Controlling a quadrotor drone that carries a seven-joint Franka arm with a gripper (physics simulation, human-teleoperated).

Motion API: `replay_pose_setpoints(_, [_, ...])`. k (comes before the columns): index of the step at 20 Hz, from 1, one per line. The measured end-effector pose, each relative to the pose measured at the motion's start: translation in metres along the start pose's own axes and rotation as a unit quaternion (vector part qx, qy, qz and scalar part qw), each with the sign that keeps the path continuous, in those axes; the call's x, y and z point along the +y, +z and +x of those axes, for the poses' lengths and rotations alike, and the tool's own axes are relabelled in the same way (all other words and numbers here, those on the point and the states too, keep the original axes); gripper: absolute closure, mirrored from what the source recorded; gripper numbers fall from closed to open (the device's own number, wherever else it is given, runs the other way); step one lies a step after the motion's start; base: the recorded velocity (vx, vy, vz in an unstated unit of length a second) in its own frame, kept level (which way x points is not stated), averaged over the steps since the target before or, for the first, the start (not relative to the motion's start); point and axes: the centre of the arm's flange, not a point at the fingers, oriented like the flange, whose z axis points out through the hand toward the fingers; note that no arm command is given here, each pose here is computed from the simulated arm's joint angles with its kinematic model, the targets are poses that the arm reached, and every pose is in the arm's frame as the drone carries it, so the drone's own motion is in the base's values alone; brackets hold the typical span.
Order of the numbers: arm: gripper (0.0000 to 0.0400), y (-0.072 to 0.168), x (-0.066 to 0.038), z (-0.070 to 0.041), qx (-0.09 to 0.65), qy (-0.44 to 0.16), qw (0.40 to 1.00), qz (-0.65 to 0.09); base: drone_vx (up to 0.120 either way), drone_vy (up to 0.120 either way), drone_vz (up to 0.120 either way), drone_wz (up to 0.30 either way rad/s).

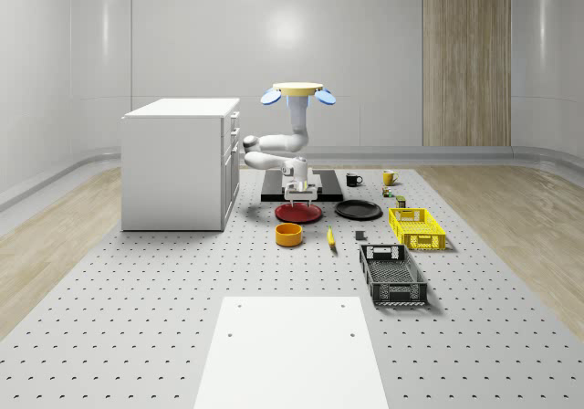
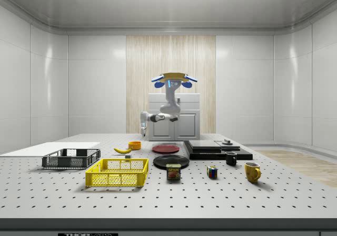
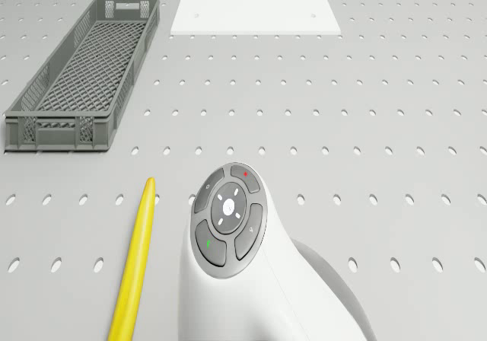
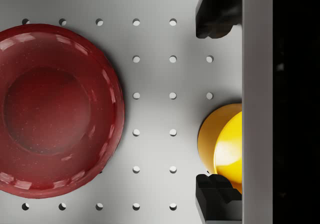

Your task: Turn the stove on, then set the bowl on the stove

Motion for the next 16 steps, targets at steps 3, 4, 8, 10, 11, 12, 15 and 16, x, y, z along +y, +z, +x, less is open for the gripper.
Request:
replay_pose_setpoints(3, [0.0000, 0.0000, 0.0000, 0.0000, 0.000, 0.000, 1.000, 0.000, 0.120, 0.000, -0.027, 0.000])
replay_pose_setpoints(4, [0.0000, 0.0000, 0.0000, 0.0000, 0.000, 0.000, 1.000, 0.000, 0.120, 0.000, -0.120, 0.000])
replay_pose_setpoints(8, [0.0000, 0.0000, 0.0000, 0.0000, 0.000, 0.000, 1.000, 0.000, 0.120, 0.000, -0.120, 0.000])
replay_pose_setpoints(10, [0.0000, 0.0000, 0.0000, 0.0000, 0.000, 0.000, 1.000, 0.000, 0.120, 0.000, 0.000, 0.000])
replay_pose_setpoints(11, [0.0000, 0.0000, 0.0000, 0.0000, 0.000, 0.000, 1.000, 0.000, 0.120, 0.000, 0.000, 0.000])
replay_pose_setpoints(12, [0.0000, 0.0000, 0.0000, 0.0000, 0.000, 0.000, 1.000, 0.000, 0.120, 0.000, 0.000, 0.000])
replay_pose_setpoints(15, [0.0000, 0.0000, 0.0000, 0.0000, 0.000, 0.000, 1.000, 0.000, 0.120, 0.000, -0.107, 0.000])
replay_pose_setpoints(16, [0.0000, 0.0000, 0.0000, 0.0000, 0.000, 0.000, 1.000, 0.000, 0.120, 0.000, -0.120, 0.000])
